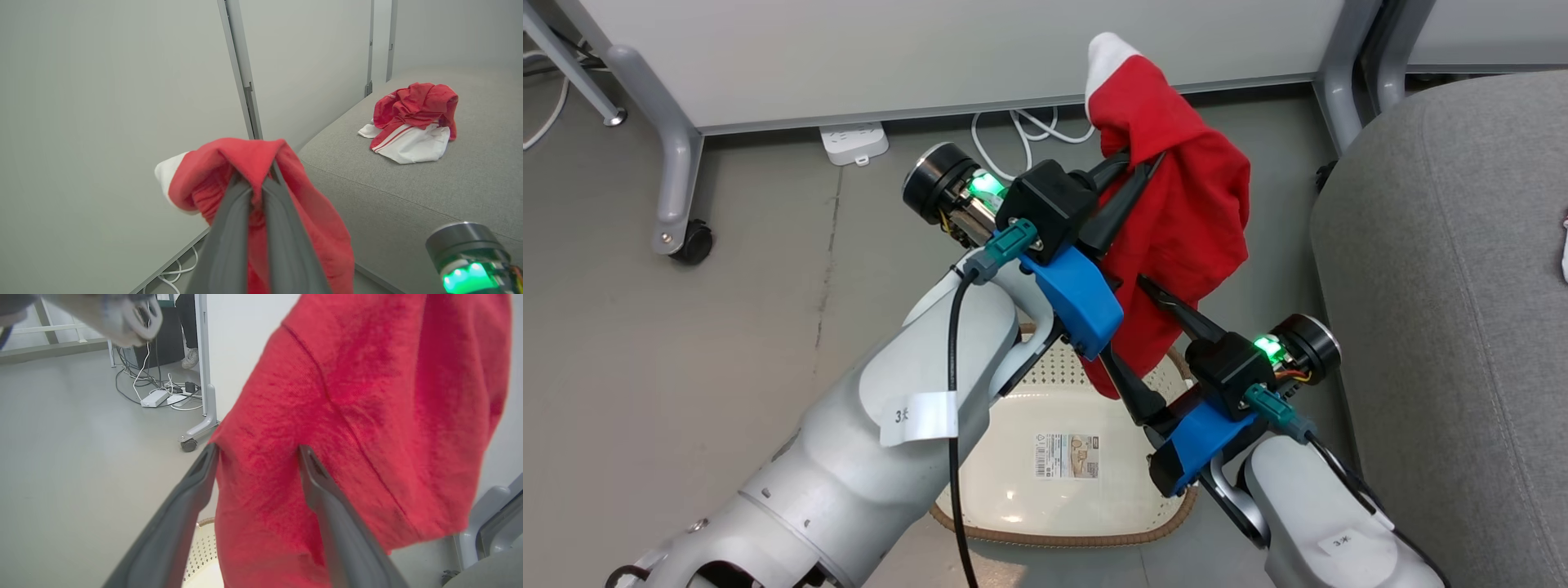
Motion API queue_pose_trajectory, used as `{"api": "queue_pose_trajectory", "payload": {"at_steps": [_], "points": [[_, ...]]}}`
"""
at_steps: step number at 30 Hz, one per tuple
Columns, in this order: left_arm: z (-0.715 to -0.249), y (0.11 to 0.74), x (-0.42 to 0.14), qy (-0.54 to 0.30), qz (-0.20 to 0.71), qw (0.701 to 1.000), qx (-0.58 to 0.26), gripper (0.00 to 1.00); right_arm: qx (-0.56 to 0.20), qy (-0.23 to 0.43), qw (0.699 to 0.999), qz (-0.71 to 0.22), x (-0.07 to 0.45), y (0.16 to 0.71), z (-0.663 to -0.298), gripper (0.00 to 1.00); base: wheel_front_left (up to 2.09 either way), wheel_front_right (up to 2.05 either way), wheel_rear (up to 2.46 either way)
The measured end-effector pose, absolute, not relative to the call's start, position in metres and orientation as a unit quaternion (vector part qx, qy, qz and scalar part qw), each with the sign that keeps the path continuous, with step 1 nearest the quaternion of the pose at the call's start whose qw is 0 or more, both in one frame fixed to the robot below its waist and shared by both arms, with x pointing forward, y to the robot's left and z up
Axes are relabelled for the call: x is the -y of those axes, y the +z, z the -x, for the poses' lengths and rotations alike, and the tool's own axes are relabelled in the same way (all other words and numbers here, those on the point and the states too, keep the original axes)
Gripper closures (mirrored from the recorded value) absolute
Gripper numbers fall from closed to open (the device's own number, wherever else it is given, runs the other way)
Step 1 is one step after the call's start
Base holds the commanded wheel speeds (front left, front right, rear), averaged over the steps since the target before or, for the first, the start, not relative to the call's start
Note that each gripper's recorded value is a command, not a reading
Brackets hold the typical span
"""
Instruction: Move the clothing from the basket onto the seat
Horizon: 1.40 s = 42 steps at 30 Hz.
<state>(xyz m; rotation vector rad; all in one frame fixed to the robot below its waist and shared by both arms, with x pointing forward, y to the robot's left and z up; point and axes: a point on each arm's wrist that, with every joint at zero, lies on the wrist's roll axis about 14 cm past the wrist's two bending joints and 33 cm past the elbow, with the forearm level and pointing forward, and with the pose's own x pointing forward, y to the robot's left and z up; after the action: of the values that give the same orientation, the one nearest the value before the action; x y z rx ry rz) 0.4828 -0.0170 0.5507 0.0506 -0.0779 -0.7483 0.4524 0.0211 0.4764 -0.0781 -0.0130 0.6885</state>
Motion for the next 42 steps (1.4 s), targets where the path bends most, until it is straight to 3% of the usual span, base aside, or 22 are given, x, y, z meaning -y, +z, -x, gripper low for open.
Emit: {"api": "queue_pose_trajectory", "payload": {"at_steps": [13, 14, 15, 16, 42], "points": [[-0.483, 0.557, 0.019, -0.364, -0.016, 0.930, 0.044, 1.00, 0.008, 0.340, 0.940, 0.017, -0.031, 0.482, -0.474, 0.00, 0.00, 0.00, 0.00], [-0.483, 0.557, 0.018, -0.364, -0.017, 0.930, 0.044, 1.00, 0.011, 0.340, 0.940, 0.014, -0.032, 0.484, -0.475, 0.50, 0.00, 0.00, 0.00], [-0.482, 0.558, 0.018, -0.363, -0.016, 0.930, 0.044, 1.00, 0.012, 0.340, 0.940, 0.013, -0.032, 0.485, -0.476, 0.71, 0.00, 0.00, 0.00], [-0.481, 0.558, 0.018, -0.363, -0.016, 0.931, 0.044, 1.00, 0.012, 0.340, 0.940, 0.012, -0.033, 0.485, -0.477, 1.00, 0.00, 0.00, 0.00], [-0.477, 0.566, 0.020, -0.360, -0.017, 0.931, 0.051, 1.00, 0.020, 0.340, 0.940, 0.009, -0.033, 0.495, -0.474, 1.00, 0.00, 0.00, 0.00]]}}
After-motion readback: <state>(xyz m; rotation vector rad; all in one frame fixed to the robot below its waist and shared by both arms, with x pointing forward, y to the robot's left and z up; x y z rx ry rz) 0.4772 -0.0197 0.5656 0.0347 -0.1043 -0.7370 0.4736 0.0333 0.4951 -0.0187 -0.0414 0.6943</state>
